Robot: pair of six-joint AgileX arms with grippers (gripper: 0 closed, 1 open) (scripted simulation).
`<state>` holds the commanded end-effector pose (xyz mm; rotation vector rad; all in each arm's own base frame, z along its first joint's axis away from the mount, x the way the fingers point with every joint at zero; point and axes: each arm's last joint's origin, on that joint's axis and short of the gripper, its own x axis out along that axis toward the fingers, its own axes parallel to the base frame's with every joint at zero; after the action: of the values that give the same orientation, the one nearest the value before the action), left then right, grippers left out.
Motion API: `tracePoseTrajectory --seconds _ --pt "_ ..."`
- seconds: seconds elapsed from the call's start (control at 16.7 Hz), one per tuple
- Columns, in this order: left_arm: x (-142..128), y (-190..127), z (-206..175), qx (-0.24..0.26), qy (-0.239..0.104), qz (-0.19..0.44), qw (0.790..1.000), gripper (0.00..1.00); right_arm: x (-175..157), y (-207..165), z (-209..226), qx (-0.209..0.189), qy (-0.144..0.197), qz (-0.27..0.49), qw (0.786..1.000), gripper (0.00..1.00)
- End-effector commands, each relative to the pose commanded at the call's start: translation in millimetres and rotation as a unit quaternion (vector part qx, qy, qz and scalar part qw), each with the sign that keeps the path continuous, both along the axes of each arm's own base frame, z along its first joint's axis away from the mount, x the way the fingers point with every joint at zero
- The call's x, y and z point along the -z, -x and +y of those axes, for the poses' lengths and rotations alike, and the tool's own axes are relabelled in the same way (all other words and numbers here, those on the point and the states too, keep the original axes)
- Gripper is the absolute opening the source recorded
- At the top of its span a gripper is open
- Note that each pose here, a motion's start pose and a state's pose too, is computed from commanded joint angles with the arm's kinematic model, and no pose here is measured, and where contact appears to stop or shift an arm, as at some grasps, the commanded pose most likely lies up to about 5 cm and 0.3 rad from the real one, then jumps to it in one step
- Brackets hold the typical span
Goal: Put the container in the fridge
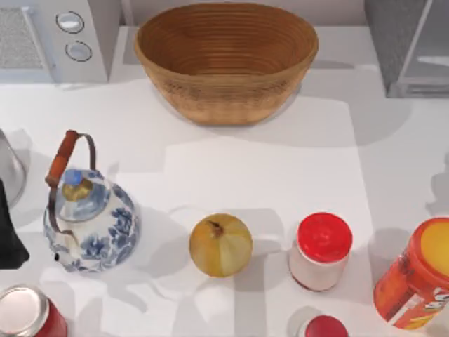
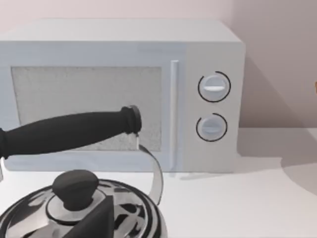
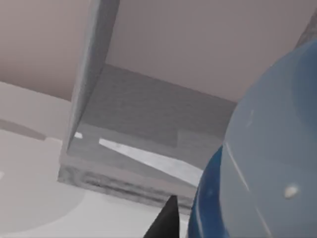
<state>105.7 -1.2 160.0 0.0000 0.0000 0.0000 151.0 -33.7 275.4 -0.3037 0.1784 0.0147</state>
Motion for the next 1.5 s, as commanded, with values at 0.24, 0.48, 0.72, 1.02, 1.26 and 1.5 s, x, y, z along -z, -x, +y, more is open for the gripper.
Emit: tracePoseTrajectory --seconds 0.24,0.48,0.72,1.02,1.26,1.5 --pt "0 0 0 0.000 0.000 0.000 1.000 1.00 45 29 20 0.003 -0.073 -0.042 0.996 0.01" --pt "0 0 0 0.000 0.000 0.000 1.000 1.00 90 42 30 0.001 -0.122 -0.065 0.990 0.01" --pt "0 0 0 0.000 0.000 0.000 1.000 1.00 113 45 32 0.006 -0.148 -0.086 0.985 0.01" --pt "0 0 0 0.000 0.000 0.000 1.000 1.00 115 45 33 0.007 -0.151 -0.089 0.985 0.01" --pt "0 0 0 0.000 0.000 0.000 1.000 1.00 108 45 32 0.007 -0.151 -0.096 0.984 0.01" --pt "0 0 0 0.000 0.000 0.000 1.000 1.00 67 37 29 0.004 -0.148 -0.135 0.980 0.01"
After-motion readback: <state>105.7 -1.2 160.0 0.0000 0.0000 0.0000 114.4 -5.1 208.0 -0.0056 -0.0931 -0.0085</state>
